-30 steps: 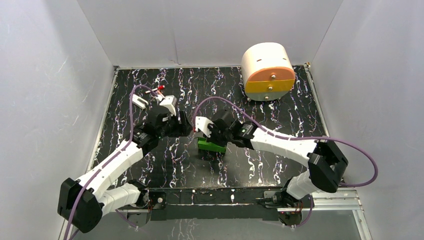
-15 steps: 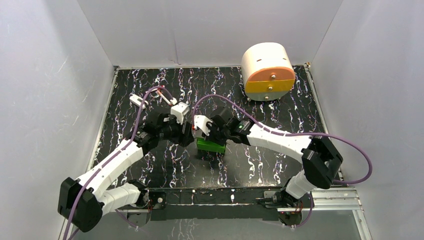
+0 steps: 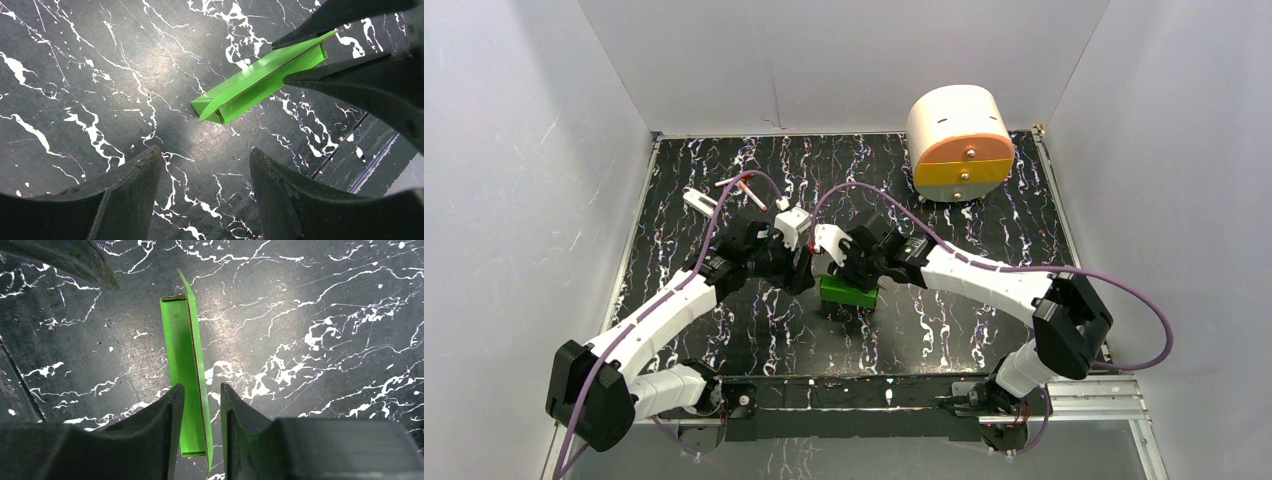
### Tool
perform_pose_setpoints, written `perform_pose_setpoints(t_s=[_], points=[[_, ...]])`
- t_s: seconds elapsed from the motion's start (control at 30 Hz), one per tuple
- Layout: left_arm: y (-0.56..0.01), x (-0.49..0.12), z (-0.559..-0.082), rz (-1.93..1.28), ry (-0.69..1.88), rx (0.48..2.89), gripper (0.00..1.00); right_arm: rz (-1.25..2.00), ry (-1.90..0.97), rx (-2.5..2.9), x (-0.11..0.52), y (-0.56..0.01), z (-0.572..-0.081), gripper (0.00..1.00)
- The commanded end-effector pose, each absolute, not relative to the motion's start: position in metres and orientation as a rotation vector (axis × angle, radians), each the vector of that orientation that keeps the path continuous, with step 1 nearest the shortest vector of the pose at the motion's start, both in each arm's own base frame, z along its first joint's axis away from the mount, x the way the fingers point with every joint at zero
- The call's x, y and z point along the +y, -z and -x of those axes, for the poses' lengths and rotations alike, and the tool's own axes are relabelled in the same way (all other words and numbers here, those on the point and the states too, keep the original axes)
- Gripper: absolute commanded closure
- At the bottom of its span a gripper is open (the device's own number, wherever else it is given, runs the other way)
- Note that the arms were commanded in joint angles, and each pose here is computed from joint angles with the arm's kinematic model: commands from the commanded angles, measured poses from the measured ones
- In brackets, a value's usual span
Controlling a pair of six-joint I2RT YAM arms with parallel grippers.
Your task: Fold the paper box
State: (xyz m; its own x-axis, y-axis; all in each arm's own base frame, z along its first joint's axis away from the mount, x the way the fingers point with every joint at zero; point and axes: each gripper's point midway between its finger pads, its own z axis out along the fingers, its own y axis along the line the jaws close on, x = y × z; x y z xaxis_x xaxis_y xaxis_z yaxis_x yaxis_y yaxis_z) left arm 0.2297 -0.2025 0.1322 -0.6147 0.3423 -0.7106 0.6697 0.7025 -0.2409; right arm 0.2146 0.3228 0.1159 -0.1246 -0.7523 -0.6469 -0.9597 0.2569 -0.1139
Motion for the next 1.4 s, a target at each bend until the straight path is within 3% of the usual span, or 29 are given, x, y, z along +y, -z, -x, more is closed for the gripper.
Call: perform_pose_setpoints(t_s=[0.0,0.4,0.73,1.37], points=[[-0.145,-0.208,-0.231,-0.826,0.681,2.222,0.38,1.398,-0.487,1.881,0.328,-0.170,-0.220,0.57],[-0.142,-0.217,-0.233,-0.862,0.703,2.272,0.43,1.004,-0.405,2.162,0.266,-0.168,-0.201,0.51],[-0.135,-0.226,-0.233,-0.936,0.672,2.301,0.45,0.953,-0.338,2.241,0.251,-0.145,-0.198,0.52],[-0.123,-0.234,-0.234,-0.970,0.683,2.352,0.56,0.980,-0.291,2.261,0.260,-0.120,-0.209,0.65]])
